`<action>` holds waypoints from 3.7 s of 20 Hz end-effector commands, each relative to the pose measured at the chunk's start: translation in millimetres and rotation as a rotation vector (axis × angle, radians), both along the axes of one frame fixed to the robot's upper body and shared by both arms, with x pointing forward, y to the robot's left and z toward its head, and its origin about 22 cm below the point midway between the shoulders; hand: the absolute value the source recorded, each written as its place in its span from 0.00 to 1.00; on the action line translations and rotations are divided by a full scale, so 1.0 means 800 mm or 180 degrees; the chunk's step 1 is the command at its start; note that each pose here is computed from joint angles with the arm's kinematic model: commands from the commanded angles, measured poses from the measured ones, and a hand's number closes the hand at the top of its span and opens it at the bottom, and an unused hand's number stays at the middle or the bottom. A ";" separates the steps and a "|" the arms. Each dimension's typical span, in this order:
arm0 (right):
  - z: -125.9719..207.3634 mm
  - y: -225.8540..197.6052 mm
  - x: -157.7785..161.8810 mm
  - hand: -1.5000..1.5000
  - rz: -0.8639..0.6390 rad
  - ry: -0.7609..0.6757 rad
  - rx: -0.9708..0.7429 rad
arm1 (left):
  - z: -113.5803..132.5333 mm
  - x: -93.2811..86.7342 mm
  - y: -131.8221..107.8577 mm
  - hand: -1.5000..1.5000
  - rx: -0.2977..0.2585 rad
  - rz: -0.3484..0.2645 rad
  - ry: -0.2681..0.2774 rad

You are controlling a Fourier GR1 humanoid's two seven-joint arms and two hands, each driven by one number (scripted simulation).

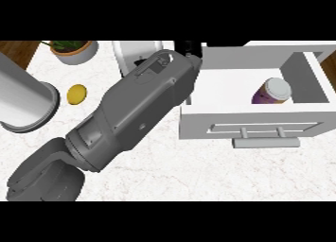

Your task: Pick up the can, place it into the drawer and close the drawer

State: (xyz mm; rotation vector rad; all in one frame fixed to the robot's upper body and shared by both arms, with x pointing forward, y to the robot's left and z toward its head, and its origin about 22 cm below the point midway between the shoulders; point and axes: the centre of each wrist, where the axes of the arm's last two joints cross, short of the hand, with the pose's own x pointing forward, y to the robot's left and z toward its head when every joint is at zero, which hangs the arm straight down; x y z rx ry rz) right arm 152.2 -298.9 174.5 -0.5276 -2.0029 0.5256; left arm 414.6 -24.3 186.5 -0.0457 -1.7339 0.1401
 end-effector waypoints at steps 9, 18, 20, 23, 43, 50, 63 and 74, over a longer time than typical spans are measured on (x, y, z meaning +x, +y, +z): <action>-0.021 0.090 0.111 0.00 -0.0167 -0.0107 -0.0902 | 0.011 0.005 0.010 0.00 0.0007 0.0068 0.0060; -0.055 0.117 0.208 0.00 -0.0052 -0.0029 -0.1676 | 0.016 0.011 0.042 0.00 0.0085 0.0105 0.0104; -0.063 0.118 0.216 0.00 -0.0076 0.0039 -0.1946 | 0.017 0.005 0.038 0.00 0.0078 0.0179 0.0170; -0.098 0.127 0.232 0.00 -0.0231 0.0076 -0.2169 | 0.019 0.003 0.046 0.00 0.0079 0.0192 0.0110; -0.191 0.131 0.324 0.00 -0.0769 0.0023 -0.2424 | 0.037 0.005 0.153 0.00 0.0071 0.0293 0.0059; -0.161 0.112 0.354 0.00 -0.1089 -0.0155 -0.2371 | 0.041 -0.005 0.166 0.00 0.0113 0.0253 0.0044; -0.078 0.105 0.394 0.00 -0.1379 -0.0348 -0.2391 | 0.052 -0.026 0.164 0.00 0.0107 0.0107 0.0047; -0.061 0.131 0.401 0.00 -0.0830 -0.0111 -0.1836 | 0.047 -0.036 0.179 0.00 0.0074 0.0115 0.0066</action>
